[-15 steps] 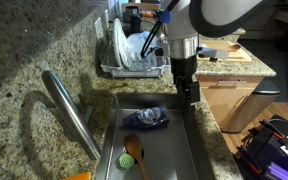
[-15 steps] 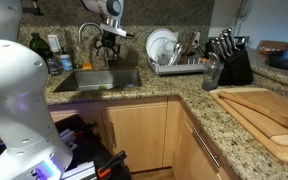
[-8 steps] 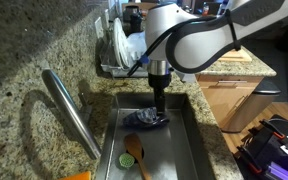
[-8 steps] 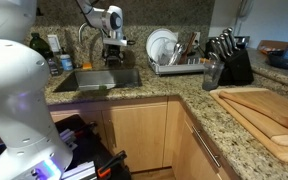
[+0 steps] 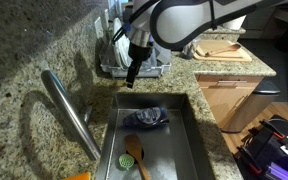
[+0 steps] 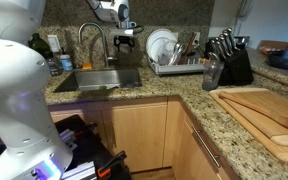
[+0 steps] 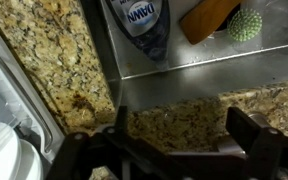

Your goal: Open the tap and put the wooden spoon in the cup

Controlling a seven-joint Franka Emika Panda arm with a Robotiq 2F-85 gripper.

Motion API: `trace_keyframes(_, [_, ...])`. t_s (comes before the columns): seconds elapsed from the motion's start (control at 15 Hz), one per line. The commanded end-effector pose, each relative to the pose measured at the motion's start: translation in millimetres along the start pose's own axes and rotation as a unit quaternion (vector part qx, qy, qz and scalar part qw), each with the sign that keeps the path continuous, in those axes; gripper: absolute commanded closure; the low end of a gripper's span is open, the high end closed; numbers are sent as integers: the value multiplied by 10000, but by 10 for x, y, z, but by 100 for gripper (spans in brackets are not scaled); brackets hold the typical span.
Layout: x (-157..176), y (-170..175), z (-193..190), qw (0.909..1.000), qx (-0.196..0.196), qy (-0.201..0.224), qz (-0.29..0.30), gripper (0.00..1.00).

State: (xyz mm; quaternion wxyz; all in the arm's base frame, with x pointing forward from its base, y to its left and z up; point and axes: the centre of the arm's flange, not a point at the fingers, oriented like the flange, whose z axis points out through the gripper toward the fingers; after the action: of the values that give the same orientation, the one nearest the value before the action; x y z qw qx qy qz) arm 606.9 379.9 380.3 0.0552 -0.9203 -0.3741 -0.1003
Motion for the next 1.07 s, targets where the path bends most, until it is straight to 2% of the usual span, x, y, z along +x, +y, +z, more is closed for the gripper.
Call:
trace_keyframes(0.0, [55,-60,92,10000,21,-20,-23,0])
trace_keyframes(0.2, [365,-242,258,9996,-5,231,-164,0])
trace_keyframes(0.33, [585,-294,310,9975,-254,647,-157,0])
trace_keyframes(0.53, [852,-270,342,9895,-512,1313,330,0])
trace_keyframes(0.6, [581,-344,256,9939,-329,1044,117,0])
trace_keyframes(0.8, [610,-352,309,9935,-331,1080,156,0])
trace_keyframes(0.87, [601,-333,316,9956,-110,922,159,0])
trace_keyframes(1.0, [721,-366,398,9944,470,933,124,0])
